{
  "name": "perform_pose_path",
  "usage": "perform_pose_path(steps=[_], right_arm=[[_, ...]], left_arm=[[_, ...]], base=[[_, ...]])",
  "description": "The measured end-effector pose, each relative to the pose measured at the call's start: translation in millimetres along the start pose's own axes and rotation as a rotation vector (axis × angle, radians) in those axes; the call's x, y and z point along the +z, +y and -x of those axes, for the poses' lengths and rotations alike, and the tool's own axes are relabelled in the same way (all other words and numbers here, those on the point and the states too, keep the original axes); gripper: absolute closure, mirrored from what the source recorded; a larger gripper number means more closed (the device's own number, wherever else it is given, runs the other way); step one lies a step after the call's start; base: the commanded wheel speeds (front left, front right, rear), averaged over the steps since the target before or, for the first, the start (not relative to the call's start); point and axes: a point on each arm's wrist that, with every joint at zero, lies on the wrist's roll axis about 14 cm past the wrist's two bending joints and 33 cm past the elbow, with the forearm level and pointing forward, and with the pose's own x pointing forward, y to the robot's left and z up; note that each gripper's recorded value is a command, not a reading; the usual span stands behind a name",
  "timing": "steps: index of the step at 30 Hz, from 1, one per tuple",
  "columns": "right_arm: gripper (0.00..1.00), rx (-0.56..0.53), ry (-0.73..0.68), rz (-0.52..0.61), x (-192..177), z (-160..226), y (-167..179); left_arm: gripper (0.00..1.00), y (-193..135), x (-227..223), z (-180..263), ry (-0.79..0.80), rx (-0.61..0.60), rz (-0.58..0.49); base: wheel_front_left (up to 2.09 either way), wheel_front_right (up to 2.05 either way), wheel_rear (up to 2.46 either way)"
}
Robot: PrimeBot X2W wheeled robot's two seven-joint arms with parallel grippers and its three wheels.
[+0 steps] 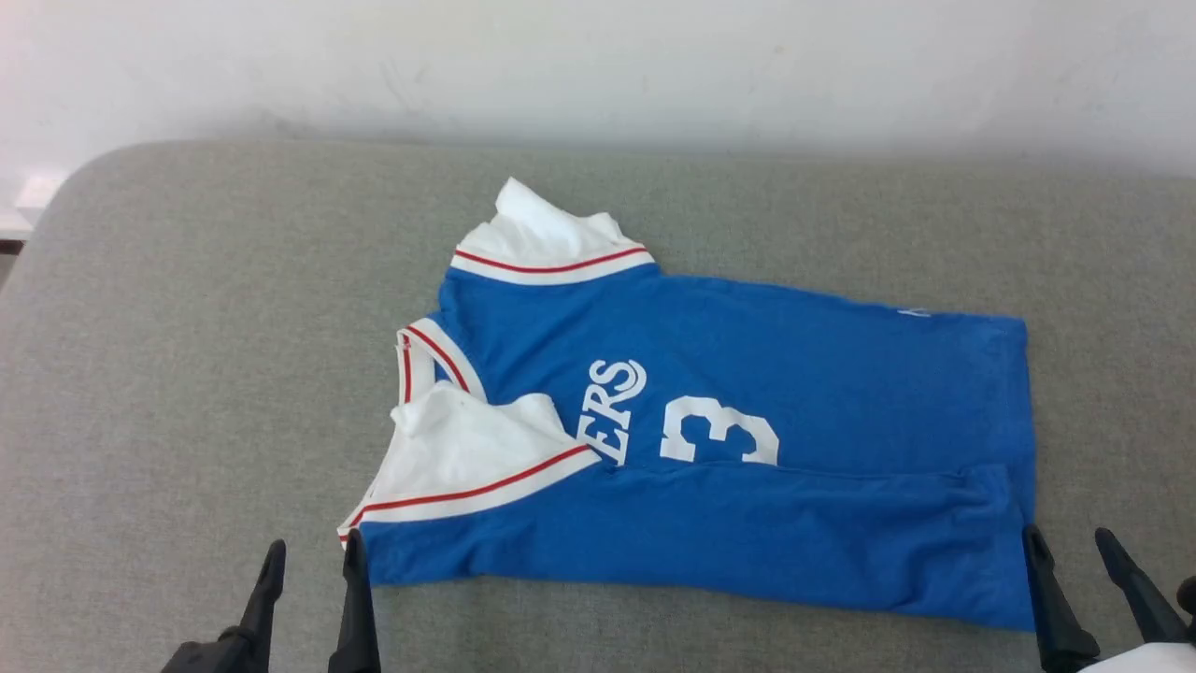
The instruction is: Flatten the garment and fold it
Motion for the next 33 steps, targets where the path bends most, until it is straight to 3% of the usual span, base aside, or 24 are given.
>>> perform_pose_path(steps=[6, 16, 26, 27, 28, 33], right_arm=[[0.0, 0.018, -0.025, -0.001, 5, 1, 7], [0.0, 0.025, 0.018, 0.003, -4, -10, 11], [0.0, -0.009, 0.066, -0.009, -16, -19, 1], [0.0, -0.012, 0.072, -0.009, -18, -19, -1], [0.0, -0.013, 0.077, -0.006, -19, -19, -2], [0.0, 0.0, 0.081, 0.038, -12, -24, -5]], left_arm=[[0.0, 4, -9, 1, 0.01, 0.007, -0.026], [0.0, 11, -61, -27, 0.332, -0.057, -0.145], [0.0, 14, -105, -34, 0.567, -0.058, -0.115], [0.6, 13, -107, -36, 0.579, -0.068, -0.117], [0.98, 11, -108, -36, 0.589, -0.083, -0.119], [1.0, 2, -110, -39, 0.607, -0.12, -0.088]], base=[[0.0, 0.0, 0.0], [0.0, 0.0, 0.0], [0.0, 0.0, 0.0], [0.0, 0.0, 0.0], [0.0, 0.0, 0.0], [0.0, 0.0, 0.0]])
